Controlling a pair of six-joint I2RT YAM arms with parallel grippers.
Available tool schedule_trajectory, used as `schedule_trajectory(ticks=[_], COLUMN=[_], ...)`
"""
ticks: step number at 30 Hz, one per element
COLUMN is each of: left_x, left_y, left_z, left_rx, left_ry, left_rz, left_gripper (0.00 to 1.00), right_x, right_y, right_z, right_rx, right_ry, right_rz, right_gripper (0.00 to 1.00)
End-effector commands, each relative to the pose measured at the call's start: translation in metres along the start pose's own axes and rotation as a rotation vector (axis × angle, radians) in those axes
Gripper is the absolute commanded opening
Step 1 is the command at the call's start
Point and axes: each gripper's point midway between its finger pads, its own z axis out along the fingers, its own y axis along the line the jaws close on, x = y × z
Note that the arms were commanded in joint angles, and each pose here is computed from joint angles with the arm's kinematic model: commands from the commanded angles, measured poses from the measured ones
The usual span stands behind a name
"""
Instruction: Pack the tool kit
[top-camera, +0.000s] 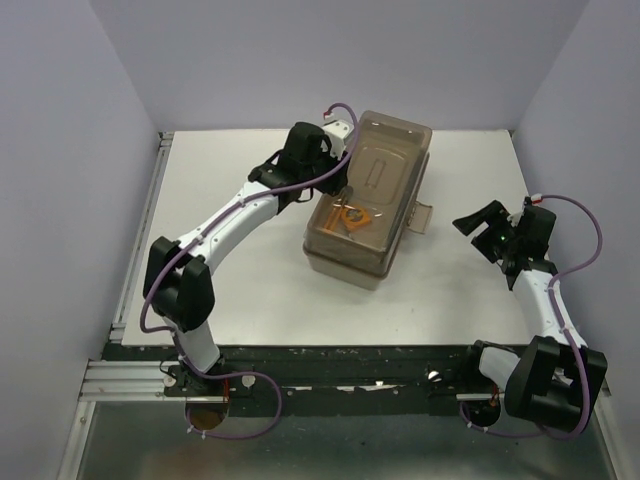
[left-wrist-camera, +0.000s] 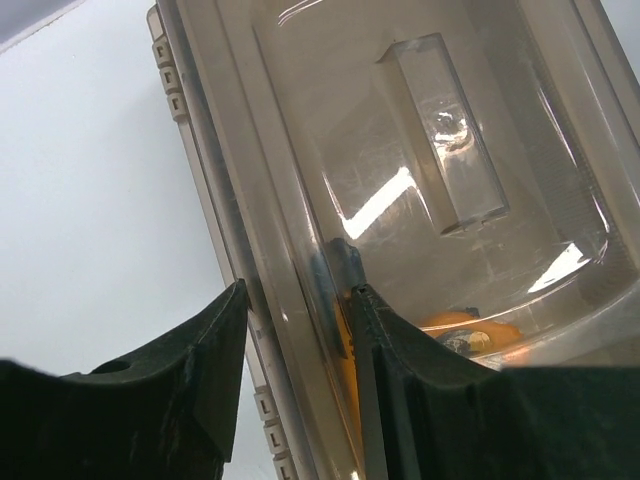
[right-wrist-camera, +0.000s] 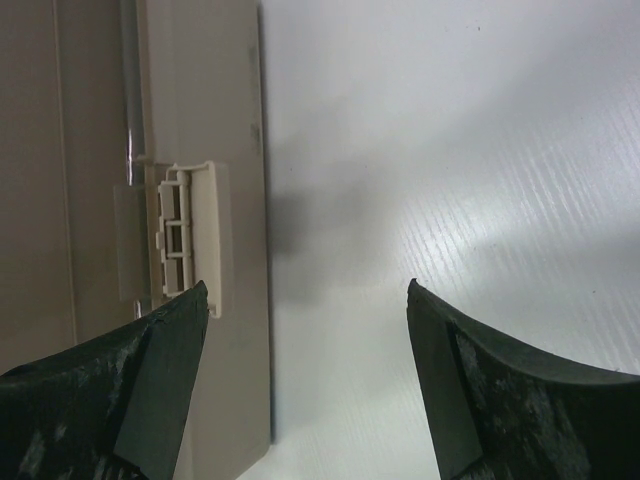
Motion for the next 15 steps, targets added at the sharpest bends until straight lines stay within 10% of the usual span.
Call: schedule_trajectory(ticks=[1, 9, 15], left_x=[0.143, 0.167, 0.110], left_y=[0.015, 0.025, 0.023], left_z=[-0.032, -0.085, -0.106], left_rx=[-0.086, -0.180, -0.178], left_ry=[0.434, 0.431, 0.288], left_rz=[-0.042, -0.075, -0.050], left_gripper=[0.46, 0.46, 0.61], right_x=[0.005, 0.013, 0.041], right_y=[0.000, -0.007, 0.001], right_z=[0.001, 0.006, 0.029], right_rx=[-0.015, -0.003, 0.010], right_ry=[0.007, 0.027, 0.111], right_rz=[-0.012, 0.007, -0.015], right_gripper=[0.87, 0.86, 0.84])
